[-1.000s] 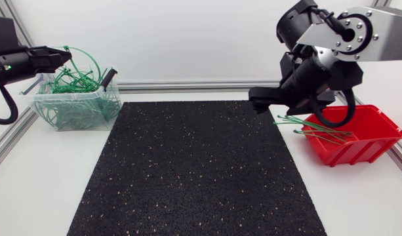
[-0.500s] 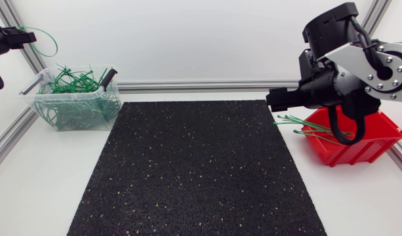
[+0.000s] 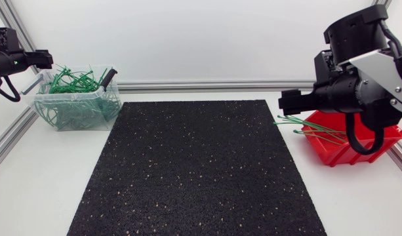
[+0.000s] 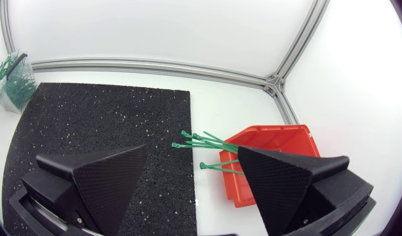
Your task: Take a green cable tie from the red box, thread the tail through the head to close it, then place it in the transparent bin on the left.
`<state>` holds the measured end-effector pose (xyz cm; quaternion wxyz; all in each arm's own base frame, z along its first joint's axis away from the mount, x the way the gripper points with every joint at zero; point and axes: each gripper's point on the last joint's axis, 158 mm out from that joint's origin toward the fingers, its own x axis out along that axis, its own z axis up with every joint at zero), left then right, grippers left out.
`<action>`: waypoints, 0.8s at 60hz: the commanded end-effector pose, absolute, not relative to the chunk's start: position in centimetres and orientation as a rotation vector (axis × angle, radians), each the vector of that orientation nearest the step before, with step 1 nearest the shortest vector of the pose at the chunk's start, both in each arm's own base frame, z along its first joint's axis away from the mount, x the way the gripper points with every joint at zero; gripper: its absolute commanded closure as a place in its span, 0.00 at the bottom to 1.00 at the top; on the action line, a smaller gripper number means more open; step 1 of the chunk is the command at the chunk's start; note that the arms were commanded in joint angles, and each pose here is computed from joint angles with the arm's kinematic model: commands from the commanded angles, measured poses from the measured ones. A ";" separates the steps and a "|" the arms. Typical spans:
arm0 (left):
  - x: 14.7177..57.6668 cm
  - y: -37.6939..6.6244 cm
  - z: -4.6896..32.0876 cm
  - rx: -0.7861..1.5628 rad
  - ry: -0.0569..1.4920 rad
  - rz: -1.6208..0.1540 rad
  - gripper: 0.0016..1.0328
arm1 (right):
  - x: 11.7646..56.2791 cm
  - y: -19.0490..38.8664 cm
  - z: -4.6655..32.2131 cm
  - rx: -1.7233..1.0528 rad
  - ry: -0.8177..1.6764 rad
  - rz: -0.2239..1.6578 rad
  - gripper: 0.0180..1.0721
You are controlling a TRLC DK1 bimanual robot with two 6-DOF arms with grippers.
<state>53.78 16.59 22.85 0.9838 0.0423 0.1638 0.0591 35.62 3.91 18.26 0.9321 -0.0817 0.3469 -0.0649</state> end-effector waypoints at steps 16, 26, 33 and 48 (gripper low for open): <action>47.1 10.6 26.6 0.133 0.255 0.066 0.03 | 34.8 -1.2 19.5 -0.074 0.592 -0.206 0.05; 44.2 8.7 26.4 0.128 0.238 0.048 0.03 | 33.2 -2.1 20.0 -0.035 0.511 -0.212 0.05; 41.9 7.7 26.1 0.122 0.208 0.045 0.03 | 31.7 -2.6 19.9 -0.024 0.464 -0.222 0.05; 37.7 6.5 24.5 0.093 0.177 0.049 0.03 | 29.5 -5.1 20.3 -0.015 0.365 -0.286 0.05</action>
